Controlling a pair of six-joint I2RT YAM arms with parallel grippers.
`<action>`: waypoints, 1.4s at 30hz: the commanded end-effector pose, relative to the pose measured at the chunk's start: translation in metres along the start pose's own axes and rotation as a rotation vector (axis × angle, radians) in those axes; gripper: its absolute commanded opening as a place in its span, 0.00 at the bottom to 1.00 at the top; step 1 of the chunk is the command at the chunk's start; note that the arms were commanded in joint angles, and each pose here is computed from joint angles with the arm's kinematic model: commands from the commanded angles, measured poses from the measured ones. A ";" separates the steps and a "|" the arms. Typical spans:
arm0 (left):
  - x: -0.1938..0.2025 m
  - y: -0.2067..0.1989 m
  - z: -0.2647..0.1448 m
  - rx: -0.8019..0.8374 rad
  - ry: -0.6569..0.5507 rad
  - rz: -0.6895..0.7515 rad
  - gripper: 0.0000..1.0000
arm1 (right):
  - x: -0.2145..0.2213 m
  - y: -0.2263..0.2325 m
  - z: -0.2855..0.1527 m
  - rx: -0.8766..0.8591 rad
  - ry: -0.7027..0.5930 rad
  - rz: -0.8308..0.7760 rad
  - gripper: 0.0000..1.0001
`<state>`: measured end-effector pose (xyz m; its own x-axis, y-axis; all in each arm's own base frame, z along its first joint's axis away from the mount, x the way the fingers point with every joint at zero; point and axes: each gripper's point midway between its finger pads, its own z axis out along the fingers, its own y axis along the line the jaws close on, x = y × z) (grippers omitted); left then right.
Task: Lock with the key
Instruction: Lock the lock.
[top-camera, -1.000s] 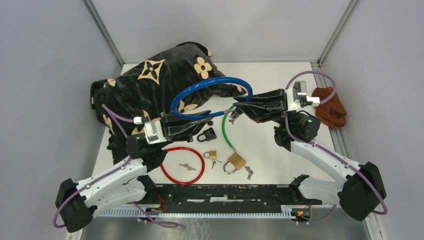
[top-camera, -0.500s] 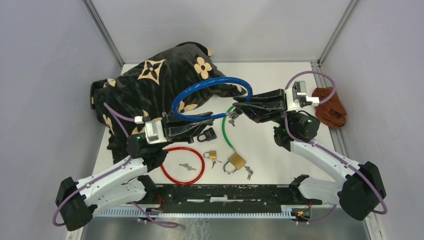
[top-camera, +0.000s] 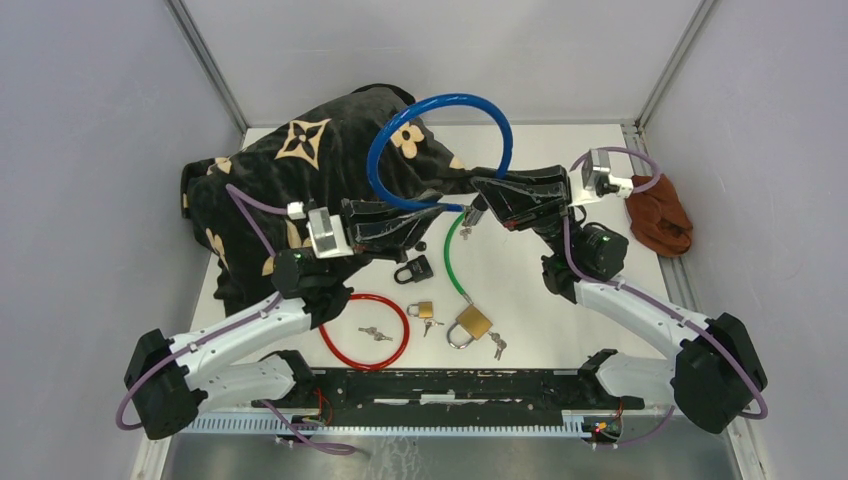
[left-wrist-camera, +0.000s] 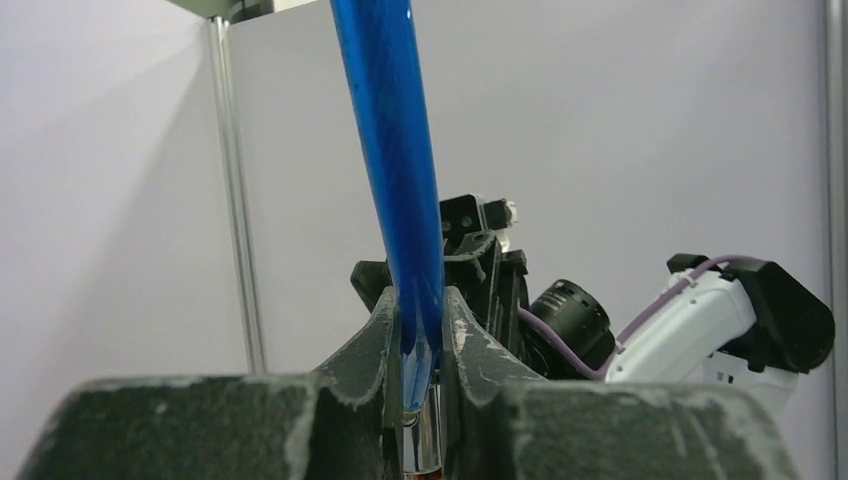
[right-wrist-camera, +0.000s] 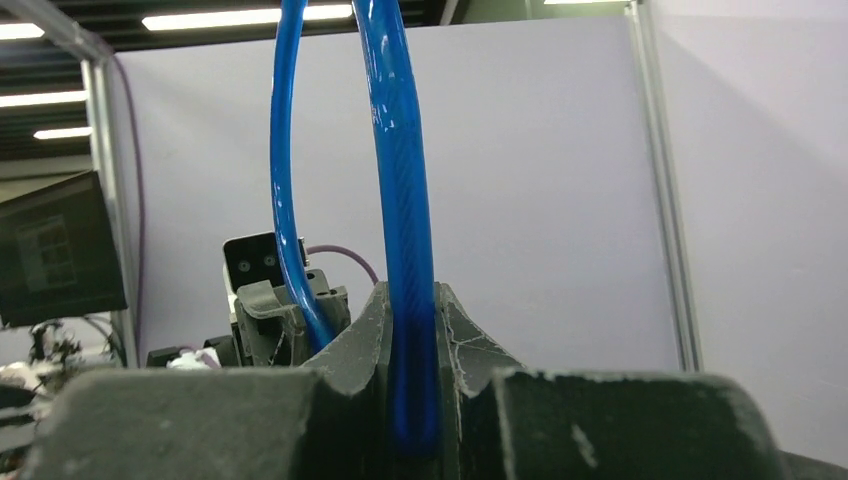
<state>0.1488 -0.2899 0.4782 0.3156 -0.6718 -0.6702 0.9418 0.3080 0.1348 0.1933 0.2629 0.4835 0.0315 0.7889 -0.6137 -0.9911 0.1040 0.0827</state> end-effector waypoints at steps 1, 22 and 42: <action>-0.005 0.022 0.019 -0.125 -0.021 -0.083 0.02 | -0.083 0.051 -0.012 -0.125 -0.376 -0.085 0.00; 0.005 0.016 0.053 -0.107 0.001 -0.193 0.02 | -0.168 0.074 -0.019 -0.157 -0.699 0.090 0.00; 0.027 -0.001 0.092 -0.209 0.057 -0.498 0.02 | -0.182 0.146 -0.007 -0.423 -0.619 -0.146 0.00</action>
<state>0.1616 -0.3340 0.5582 -0.0885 -0.8050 -0.5866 0.9553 0.0982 -0.2789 0.1584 0.1918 0.5764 0.0518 0.9511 -0.3045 -0.9907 0.0873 0.1041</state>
